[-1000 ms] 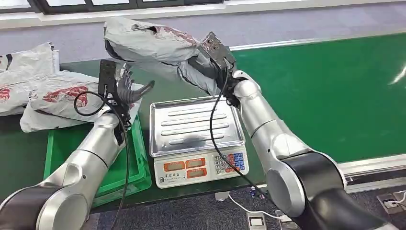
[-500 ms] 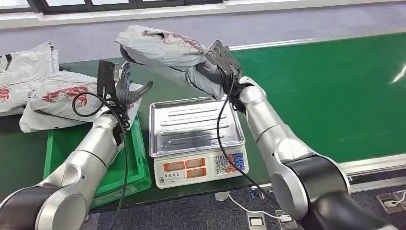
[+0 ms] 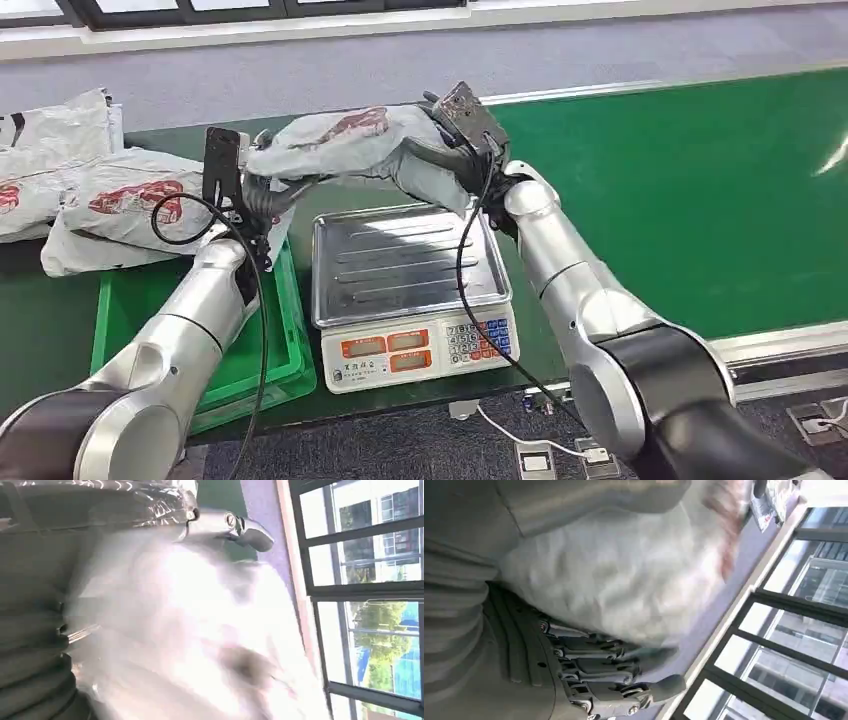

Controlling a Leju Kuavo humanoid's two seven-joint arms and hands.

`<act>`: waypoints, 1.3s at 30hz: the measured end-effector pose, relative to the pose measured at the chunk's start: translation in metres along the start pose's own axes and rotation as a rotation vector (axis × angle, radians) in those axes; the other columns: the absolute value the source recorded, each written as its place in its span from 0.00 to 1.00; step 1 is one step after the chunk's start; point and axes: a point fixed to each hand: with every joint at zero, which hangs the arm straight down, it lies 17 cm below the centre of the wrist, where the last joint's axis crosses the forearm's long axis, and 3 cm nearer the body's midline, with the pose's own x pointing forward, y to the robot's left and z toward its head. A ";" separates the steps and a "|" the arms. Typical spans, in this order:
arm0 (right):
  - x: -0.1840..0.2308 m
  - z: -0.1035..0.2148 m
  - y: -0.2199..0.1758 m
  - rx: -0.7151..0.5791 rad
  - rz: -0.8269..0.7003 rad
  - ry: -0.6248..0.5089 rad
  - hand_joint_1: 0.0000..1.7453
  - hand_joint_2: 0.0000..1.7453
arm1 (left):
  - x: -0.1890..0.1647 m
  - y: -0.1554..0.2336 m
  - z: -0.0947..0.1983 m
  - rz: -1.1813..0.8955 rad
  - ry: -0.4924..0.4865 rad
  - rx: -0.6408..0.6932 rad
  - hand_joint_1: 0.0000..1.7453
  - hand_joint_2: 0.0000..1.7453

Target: Moved the parcel from conveyor to table for the left to box.

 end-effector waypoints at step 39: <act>-0.095 0.070 -0.173 -0.495 0.178 0.331 0.00 1.00 | -0.005 0.004 0.001 -0.097 -0.002 -0.009 0.00 1.00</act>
